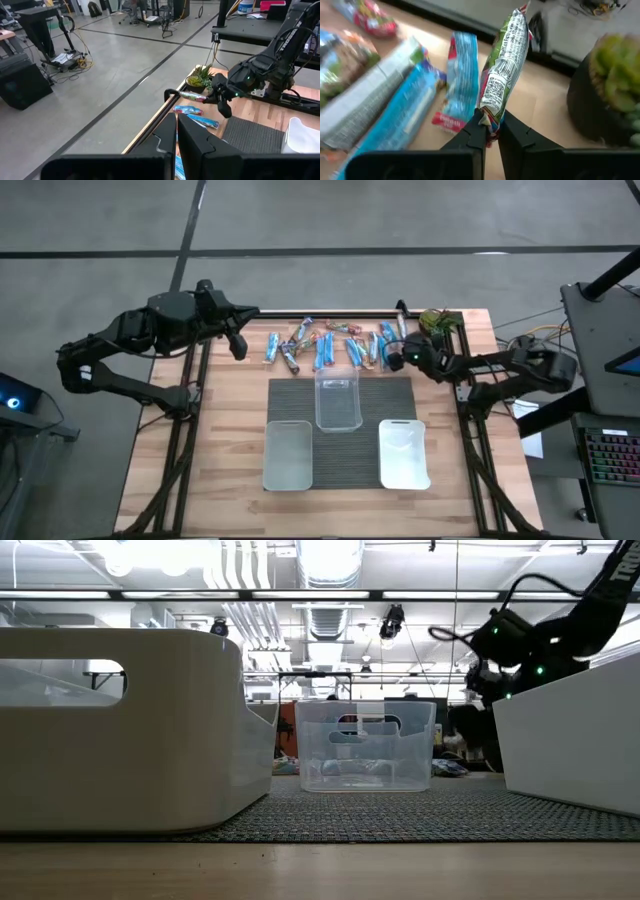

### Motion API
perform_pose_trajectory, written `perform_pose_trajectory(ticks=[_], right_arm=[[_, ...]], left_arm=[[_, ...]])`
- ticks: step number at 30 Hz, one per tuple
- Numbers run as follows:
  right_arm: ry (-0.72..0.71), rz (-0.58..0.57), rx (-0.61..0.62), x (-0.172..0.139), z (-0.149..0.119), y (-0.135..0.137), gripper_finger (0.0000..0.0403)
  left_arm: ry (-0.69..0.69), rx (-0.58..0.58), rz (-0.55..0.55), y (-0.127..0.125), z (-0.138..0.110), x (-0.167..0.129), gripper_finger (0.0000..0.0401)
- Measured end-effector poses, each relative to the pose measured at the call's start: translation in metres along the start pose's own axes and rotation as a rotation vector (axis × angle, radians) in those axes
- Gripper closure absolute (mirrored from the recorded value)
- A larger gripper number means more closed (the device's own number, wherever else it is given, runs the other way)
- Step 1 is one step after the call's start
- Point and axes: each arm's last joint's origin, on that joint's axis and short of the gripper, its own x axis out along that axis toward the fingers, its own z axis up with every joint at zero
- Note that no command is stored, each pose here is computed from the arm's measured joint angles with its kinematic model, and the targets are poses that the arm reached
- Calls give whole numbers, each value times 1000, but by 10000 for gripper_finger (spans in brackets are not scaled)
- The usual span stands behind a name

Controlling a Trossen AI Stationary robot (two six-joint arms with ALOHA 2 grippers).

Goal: Pick and place Granola Bars by type
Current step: Put the red granola bar into the gray bin

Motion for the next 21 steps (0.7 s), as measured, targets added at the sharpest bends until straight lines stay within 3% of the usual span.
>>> perform_pose_trajectory(ticks=[4, 16, 21], right_arm=[[-67, 37, 43, -11, 15, -2, 381], [-186, 314, 101, -45, 35, 1, 381], [-164, 472, 99, -58, 46, 10, 381]], left_arm=[[0, 0, 0, 0, 0, 0, 401], [-1, -1, -3, 0, 0, -1, 401], [20, 7, -80, 0, -2, -4, 401]])
